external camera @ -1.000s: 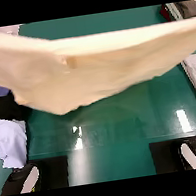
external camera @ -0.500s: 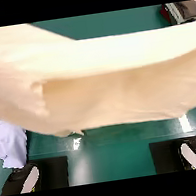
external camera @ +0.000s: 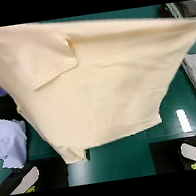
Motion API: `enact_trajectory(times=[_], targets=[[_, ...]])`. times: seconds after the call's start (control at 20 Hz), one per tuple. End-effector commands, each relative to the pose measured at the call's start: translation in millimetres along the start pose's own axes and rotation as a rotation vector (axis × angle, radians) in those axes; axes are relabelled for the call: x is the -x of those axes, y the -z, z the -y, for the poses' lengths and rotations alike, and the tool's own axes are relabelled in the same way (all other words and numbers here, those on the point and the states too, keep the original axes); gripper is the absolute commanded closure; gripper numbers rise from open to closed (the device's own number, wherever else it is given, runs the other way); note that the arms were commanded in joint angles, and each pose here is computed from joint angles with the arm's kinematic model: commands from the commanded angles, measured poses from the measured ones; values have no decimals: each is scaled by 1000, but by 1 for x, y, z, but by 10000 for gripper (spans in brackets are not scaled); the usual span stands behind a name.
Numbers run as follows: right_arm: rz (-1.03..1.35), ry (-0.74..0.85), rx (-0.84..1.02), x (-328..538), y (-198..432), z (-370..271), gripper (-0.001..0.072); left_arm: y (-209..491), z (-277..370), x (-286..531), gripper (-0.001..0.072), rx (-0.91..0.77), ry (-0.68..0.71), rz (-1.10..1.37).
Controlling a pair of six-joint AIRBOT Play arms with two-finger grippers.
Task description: Fold the shirts.
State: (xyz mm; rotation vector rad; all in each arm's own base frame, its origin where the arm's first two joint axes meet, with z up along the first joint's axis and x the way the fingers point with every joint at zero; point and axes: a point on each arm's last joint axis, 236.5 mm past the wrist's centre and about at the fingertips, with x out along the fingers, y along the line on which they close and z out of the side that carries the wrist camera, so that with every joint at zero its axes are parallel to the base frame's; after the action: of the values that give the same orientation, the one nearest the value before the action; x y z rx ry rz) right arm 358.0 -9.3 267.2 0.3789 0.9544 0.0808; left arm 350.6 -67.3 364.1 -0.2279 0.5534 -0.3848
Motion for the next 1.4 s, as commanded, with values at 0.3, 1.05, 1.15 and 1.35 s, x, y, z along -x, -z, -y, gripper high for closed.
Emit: enact_trajectory(times=[0.3,1.05,1.15,1.35], targets=[[-132,15,-124,-189,-14,68,699,95,-132,-207,682,151,19,-365],[-199,193,101,-262,10,70,699,192,-187,-236,682,106,-66,-628],[-246,196,101,-270,27,71,699,217,-185,-235,682,139,-52,-690],[-307,203,87,-279,52,79,697,241,-185,-233,681,170,-43,-743]])
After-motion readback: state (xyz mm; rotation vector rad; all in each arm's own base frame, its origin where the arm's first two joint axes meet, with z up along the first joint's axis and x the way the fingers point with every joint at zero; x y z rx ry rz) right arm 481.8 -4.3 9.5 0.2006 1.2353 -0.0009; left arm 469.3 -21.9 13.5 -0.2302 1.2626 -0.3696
